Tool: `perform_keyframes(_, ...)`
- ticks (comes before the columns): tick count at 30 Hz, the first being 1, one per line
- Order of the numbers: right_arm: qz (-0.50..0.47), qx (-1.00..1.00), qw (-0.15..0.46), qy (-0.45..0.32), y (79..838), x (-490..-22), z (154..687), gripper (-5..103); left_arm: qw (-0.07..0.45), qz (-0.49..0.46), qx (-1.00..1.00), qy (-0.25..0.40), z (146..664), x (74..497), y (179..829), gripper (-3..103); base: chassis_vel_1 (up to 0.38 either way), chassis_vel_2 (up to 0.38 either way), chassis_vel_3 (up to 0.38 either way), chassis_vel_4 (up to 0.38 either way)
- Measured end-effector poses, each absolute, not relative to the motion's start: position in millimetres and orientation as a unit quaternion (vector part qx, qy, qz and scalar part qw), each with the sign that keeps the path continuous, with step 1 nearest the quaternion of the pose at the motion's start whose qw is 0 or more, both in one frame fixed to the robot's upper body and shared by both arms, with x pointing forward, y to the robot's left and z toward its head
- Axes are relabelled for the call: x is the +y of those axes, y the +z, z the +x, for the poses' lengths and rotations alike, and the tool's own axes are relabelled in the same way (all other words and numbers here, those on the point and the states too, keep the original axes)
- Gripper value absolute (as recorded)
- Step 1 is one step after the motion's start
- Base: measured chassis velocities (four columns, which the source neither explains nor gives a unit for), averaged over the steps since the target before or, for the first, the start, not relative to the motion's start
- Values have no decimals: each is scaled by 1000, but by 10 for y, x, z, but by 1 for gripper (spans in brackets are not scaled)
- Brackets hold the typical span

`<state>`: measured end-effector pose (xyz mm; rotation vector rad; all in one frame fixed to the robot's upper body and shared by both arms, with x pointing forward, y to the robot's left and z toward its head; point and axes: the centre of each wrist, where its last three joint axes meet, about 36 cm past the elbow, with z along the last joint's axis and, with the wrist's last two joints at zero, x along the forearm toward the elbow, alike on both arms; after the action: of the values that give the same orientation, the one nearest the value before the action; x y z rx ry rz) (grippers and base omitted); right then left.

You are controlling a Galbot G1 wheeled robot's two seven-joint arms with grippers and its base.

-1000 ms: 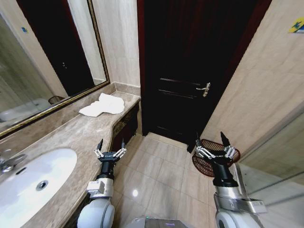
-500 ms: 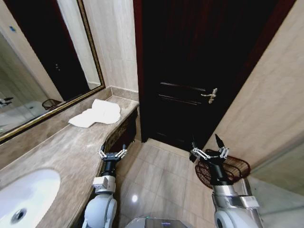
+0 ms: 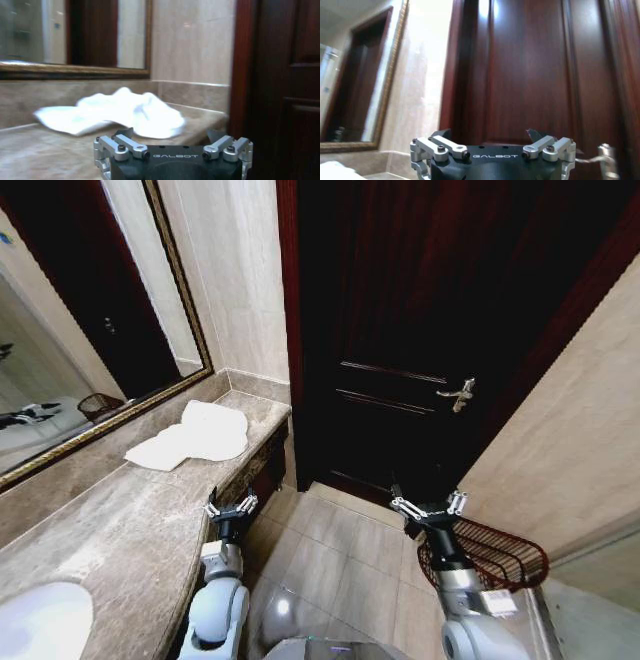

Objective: Discard the used towel into the hamper.

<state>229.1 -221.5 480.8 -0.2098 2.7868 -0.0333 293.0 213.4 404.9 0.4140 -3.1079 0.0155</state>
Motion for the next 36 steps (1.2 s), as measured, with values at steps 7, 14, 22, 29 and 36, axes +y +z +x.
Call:
perform_keyframes(7, -87, 983, 161, -13, 4803, -2291, 2253, 100, -10, 158, -987, 24, 3188, 2344, 4183, 96, 57, 19, 14, 43)
perform_keyframes(14, -83, 982, 171, 0, 4799, -2303, 2246, 100, -20, 148, -988, 31, 3412, 2348, 4224, 98, 0, 0, 0, 0)
perform_keyframes(22, -120, 980, 159, 16, 4823, -2336, 2273, 100, -16, 144, -989, 29, 3578, 2343, 4173, 96, 0, 0, 0, 0)
perform_keyframes(29, -144, 977, 155, 1, 4837, -2359, 2241, 100, -15, 147, -988, 32, 3678, 2315, 4219, 98, -25, 26, 30, -29)
perform_keyframes(36, -157, 975, 159, 14, 4511, -2284, 2324, 100, -13, 123, -992, 35, 3822, 2133, 4159, 98, -139, 123, 154, -170)
